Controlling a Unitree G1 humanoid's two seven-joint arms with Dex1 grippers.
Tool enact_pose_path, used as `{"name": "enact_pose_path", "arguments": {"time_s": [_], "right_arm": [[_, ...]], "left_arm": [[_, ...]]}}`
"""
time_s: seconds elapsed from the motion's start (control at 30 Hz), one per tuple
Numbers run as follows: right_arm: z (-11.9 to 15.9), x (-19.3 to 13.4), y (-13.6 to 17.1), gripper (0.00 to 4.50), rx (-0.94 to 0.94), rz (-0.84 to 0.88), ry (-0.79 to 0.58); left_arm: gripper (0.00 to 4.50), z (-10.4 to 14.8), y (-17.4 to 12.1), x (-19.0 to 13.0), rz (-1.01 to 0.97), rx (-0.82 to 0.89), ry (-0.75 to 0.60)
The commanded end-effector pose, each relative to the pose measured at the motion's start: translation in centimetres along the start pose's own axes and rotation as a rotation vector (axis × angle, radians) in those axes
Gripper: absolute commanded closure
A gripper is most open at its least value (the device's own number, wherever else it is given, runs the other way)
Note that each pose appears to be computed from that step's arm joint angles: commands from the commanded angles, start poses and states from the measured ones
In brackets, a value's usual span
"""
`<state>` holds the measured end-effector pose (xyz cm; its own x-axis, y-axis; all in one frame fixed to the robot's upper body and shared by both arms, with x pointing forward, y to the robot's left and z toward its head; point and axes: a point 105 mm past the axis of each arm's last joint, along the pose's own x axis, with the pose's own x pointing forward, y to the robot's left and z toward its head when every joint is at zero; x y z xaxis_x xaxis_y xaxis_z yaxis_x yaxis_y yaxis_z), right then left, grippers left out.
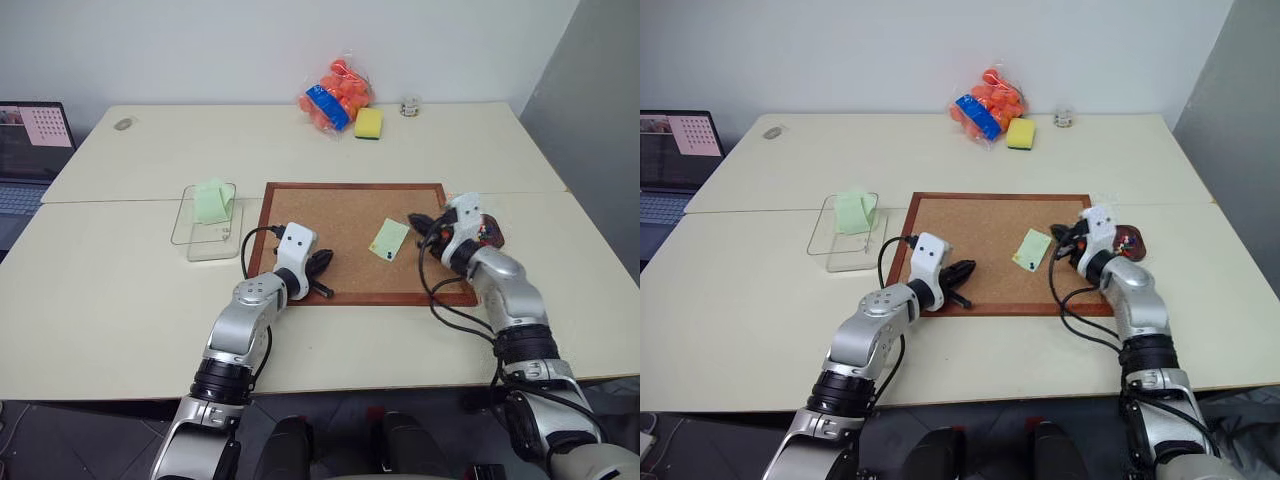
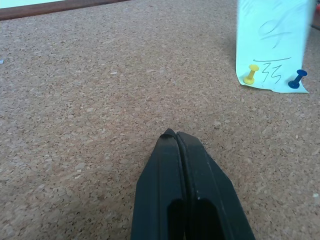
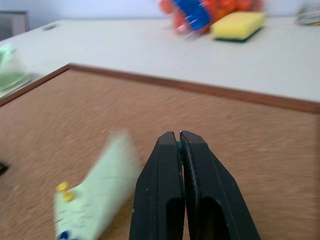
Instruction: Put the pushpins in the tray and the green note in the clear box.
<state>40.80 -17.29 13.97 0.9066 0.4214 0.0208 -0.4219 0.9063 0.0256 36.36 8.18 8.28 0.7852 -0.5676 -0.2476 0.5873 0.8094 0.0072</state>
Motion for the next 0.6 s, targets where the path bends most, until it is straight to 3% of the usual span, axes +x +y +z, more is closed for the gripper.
{"name": "enact_pose_path", "arguments": {"time_s": [0.03,0.33,0.53,0.6], "right_arm": [[1.9,-1.3,-4.0,4.44,-0.068,-0.17,-0.028],[1.1,-1.6,-8.0,4.44,-0.137,-0.348,0.053],[0.4,-1.2,-7.8,4.44,-0.109,-0.335,0.064],[0.3,-1.1,-7.7,4.01,-0.099,-0.338,0.068]], "left_arm": [[4.5,-2.4,-0.8,0.3,-0.034,-0.035,0.083],[4.5,-2.2,-1.0,0.5,-0.042,-0.033,0.08],[4.5,-2.5,-0.6,0.1,-0.027,-0.033,0.085],[4.5,-2.5,-0.6,0.0,-0.026,-0.032,0.086]]}}
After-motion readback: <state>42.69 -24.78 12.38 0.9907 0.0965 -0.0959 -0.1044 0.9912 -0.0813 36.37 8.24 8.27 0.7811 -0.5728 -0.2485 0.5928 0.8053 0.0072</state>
